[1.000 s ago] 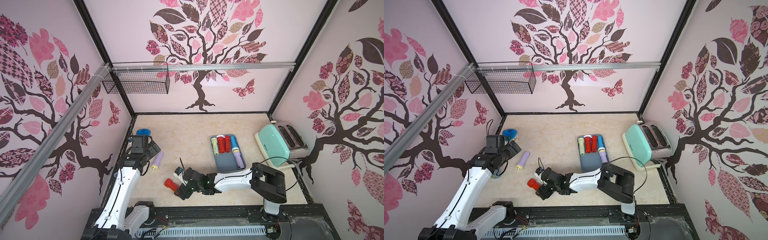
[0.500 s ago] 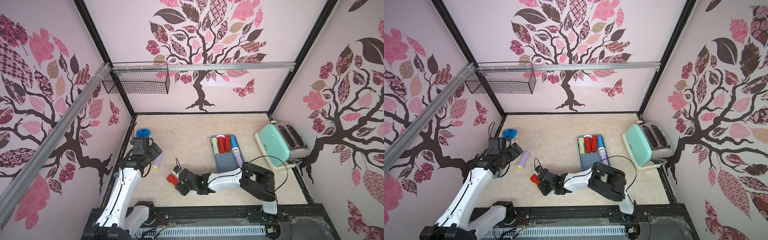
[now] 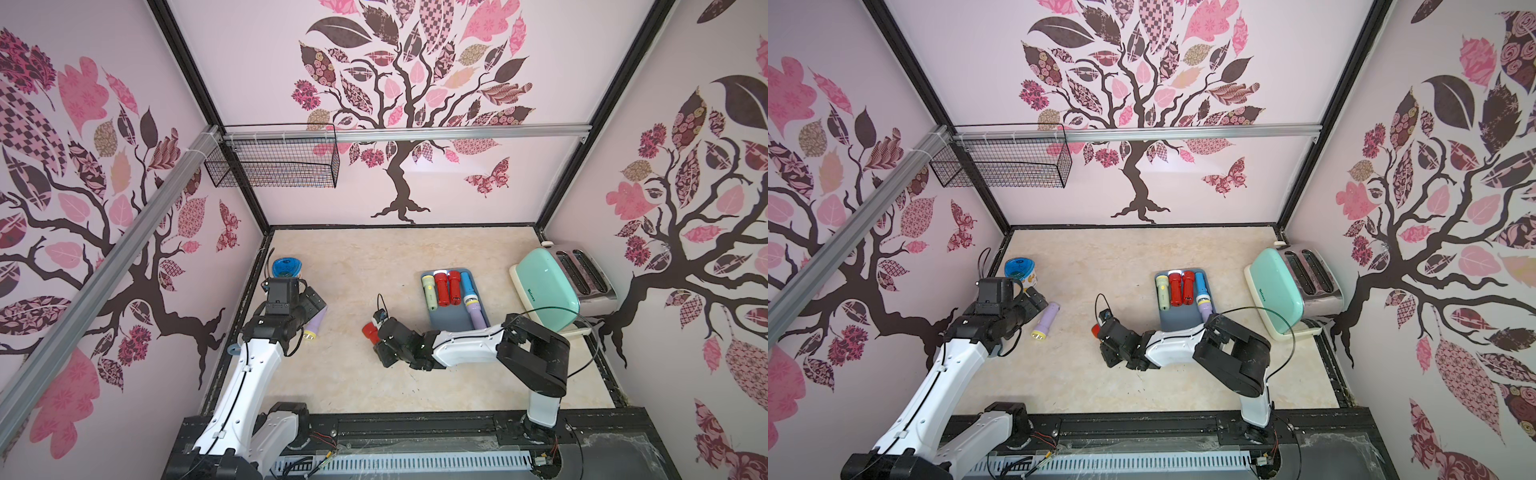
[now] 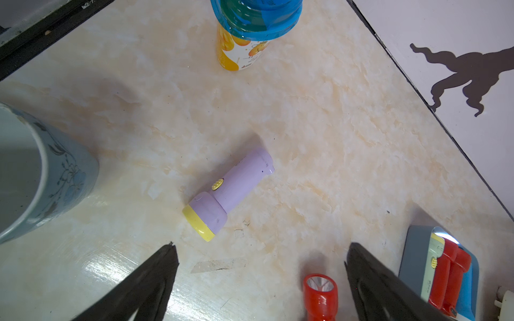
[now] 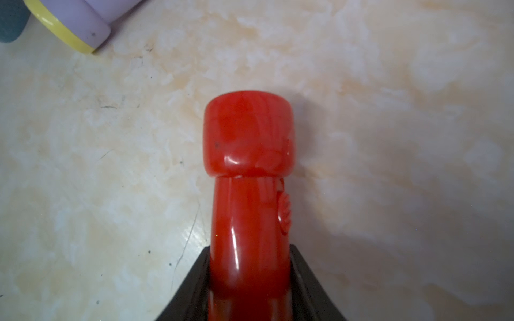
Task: Put the flashlights into the storage boxes
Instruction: Pick up the flashlight from the center of the board, then place the flashlight at the storage box.
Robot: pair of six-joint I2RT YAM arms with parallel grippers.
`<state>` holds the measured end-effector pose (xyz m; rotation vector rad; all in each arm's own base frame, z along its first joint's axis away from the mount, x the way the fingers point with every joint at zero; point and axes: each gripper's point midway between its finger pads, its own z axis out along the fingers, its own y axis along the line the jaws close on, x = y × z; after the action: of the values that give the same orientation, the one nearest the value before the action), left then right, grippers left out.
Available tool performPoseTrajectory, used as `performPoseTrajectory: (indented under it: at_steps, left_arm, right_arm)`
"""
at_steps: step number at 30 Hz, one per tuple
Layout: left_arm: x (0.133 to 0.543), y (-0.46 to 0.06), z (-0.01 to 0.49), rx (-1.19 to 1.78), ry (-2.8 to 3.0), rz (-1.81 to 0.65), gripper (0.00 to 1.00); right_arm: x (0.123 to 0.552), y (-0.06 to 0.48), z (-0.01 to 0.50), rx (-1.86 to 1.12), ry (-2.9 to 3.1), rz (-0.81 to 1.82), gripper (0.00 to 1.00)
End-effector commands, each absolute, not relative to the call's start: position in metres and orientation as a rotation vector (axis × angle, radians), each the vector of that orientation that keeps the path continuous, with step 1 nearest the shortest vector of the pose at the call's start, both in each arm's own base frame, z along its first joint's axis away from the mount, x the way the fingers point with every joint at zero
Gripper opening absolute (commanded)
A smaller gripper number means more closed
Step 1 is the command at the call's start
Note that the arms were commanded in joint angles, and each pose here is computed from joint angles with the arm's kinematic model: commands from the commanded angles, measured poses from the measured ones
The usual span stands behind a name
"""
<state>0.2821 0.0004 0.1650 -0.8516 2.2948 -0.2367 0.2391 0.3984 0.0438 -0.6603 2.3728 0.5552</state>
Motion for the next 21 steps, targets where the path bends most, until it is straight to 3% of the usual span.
performPoseTrajectory:
  at_steps: [1,9,11,21]
  left_arm:
    - [0.281,-0.002,0.152,-0.852,2.295,-0.263,0.98]
    - [0.290,-0.008,0.112,-0.900,2.361,-0.281,0.97]
    - [0.294,-0.010,0.101,-0.899,2.383,-0.283,0.92]
    - [0.307,-0.012,0.071,-0.888,2.455,-0.237,0.88]
  right_arm:
    - [0.260,0.388,0.109,-0.540,2.276,0.637,0.37]
    - [0.311,0.284,0.133,-0.227,2.271,0.593,0.35]
    - [0.319,0.251,0.126,-0.139,2.285,0.542,0.35]
    - [0.307,0.172,0.086,0.007,2.330,0.193,0.36]
